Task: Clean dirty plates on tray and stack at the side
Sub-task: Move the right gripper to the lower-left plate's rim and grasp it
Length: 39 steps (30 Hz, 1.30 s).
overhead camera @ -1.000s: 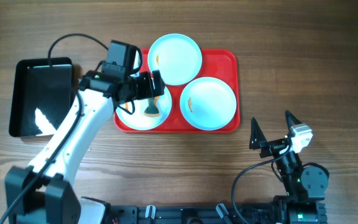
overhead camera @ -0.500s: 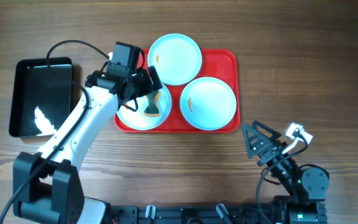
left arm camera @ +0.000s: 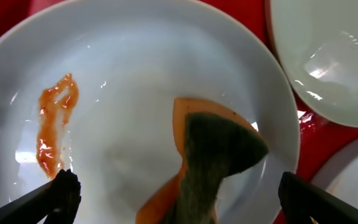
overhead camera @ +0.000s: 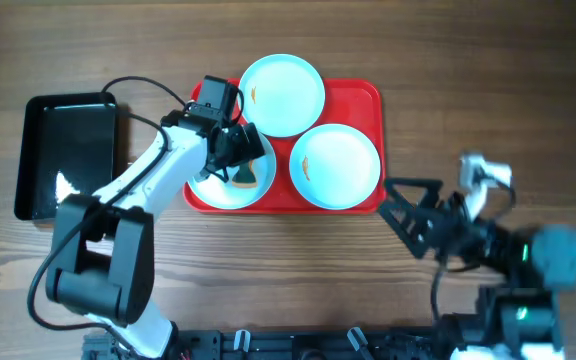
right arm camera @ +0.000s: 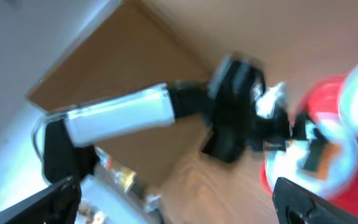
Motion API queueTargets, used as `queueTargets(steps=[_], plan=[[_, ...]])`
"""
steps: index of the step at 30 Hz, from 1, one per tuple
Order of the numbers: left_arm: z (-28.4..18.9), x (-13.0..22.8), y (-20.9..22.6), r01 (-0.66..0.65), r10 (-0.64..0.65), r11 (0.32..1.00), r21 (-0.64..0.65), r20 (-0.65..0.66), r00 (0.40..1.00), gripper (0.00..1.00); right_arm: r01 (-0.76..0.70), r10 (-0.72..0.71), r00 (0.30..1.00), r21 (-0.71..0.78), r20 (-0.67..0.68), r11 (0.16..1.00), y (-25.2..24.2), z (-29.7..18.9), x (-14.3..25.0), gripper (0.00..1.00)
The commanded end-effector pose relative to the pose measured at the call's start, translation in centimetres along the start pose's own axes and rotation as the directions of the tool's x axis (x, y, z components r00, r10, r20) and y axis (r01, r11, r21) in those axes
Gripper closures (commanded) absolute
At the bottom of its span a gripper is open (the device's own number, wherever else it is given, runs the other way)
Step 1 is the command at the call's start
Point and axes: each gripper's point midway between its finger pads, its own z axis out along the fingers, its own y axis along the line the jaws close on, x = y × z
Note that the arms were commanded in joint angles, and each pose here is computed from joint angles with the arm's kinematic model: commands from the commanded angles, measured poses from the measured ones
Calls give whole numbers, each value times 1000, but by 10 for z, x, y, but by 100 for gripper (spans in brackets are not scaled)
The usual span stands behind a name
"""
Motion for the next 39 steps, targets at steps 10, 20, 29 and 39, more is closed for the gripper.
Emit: queueTargets(steps=[10,20,29,39], plan=[[3,-6,0,26,-25,1000,-8,29,999,0,197,-45,964,592,-262,781,-128,55,-71,0],[3,-9,1,29,-29,999,-13,48,998,0,95,146,939,641,-312,762,-181,108,-33,0],[2,-13,4,31,-29,999,-32,70,997,0,54,285,869,651,-405,757,-244,158,39,49],[2,-14,5,54,-51,998,-36,76,996,0,80,287,861,670,-420,738,-264,187,73,35]])
